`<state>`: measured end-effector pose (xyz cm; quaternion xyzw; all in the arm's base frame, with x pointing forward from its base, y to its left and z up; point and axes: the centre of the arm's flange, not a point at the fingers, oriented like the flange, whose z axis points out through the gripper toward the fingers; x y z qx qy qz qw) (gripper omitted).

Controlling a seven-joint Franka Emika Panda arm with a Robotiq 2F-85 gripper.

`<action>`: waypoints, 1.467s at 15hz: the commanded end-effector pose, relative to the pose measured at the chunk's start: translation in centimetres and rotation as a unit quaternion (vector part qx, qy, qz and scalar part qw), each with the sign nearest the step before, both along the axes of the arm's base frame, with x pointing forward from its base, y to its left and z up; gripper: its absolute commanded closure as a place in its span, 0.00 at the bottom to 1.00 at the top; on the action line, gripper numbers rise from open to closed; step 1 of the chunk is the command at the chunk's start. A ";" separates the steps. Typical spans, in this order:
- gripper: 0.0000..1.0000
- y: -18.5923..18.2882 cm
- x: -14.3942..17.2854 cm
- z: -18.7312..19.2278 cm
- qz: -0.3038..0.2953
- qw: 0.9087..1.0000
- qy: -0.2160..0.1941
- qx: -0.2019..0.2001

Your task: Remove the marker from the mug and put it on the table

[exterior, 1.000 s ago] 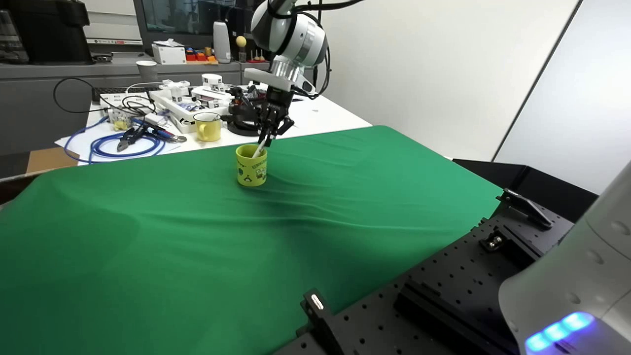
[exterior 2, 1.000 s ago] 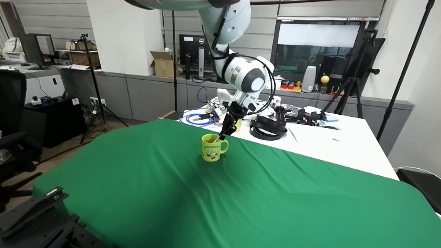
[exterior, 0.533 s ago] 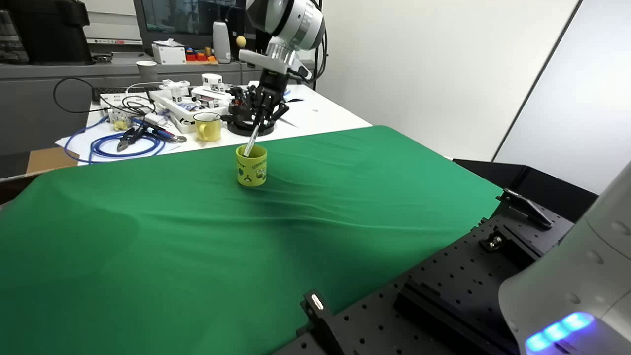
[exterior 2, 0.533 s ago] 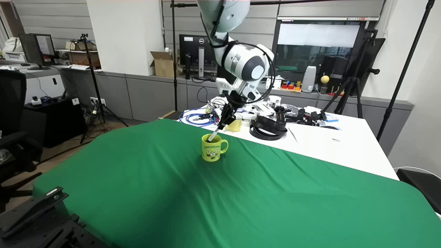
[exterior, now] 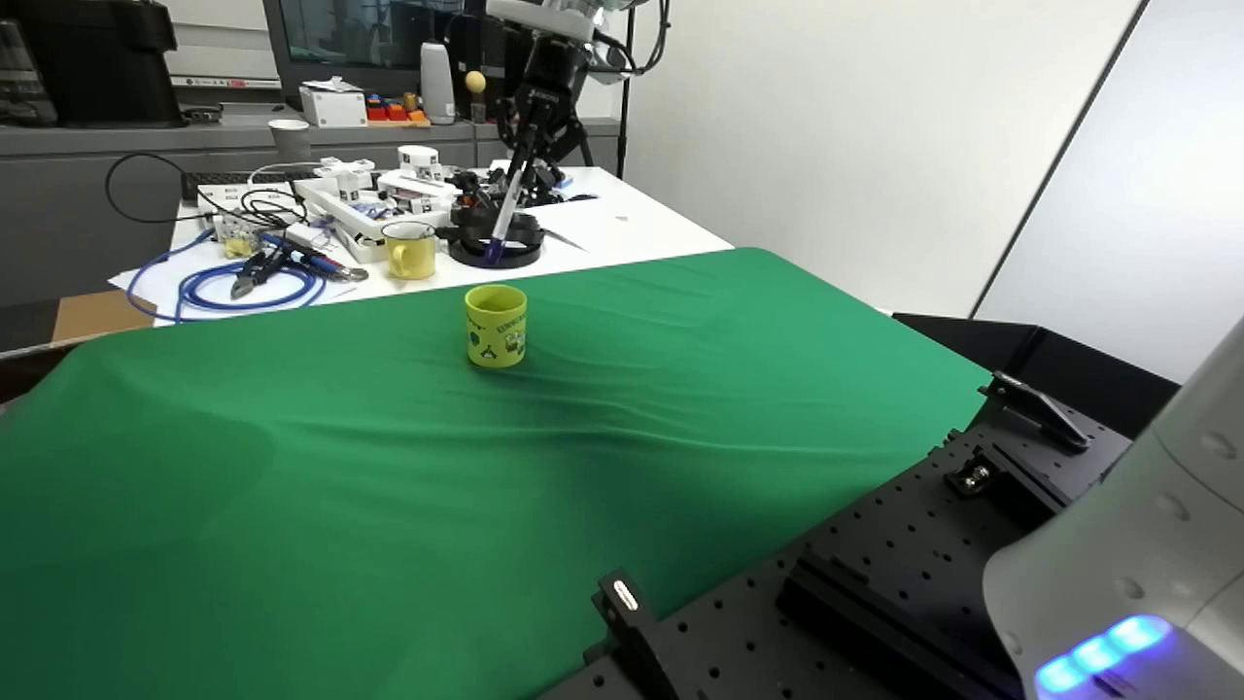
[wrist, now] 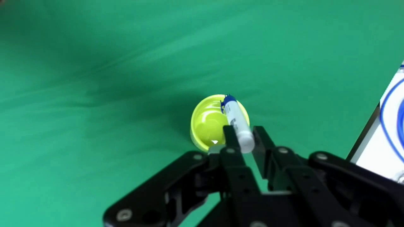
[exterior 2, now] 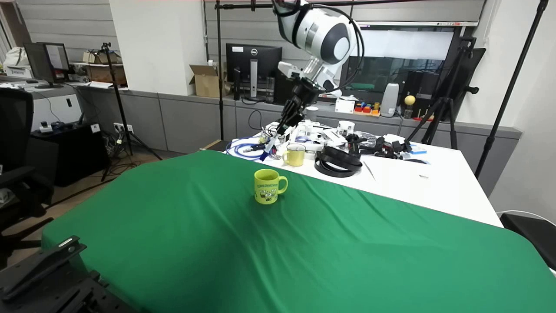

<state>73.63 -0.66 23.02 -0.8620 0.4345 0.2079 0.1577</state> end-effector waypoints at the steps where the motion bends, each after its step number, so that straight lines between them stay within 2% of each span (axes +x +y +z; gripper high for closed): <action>1: 0.95 -5.7 -1.4 1.7 -0.021 0.999 0.038 0.021; 5: 0.95 -13.9 -5.1 -0.9 -0.060 0.990 0.114 0.048; 9: 0.95 -21.1 -9.2 -5.0 -0.095 0.975 0.190 0.071; 11: 0.95 -24.2 -10.9 -7.6 -0.099 0.971 0.203 0.075; 12: 0.95 -25.3 -11.6 -8.9 -0.088 0.972 0.198 0.087; 14: 0.95 -26.9 -12.6 -11.3 -0.066 0.971 0.204 0.104; 18: 0.95 -27.5 -14.2 -15.8 -0.036 0.964 0.223 0.142; 22: 0.95 -27.4 -14.6 -19.6 -0.019 0.960 0.236 0.148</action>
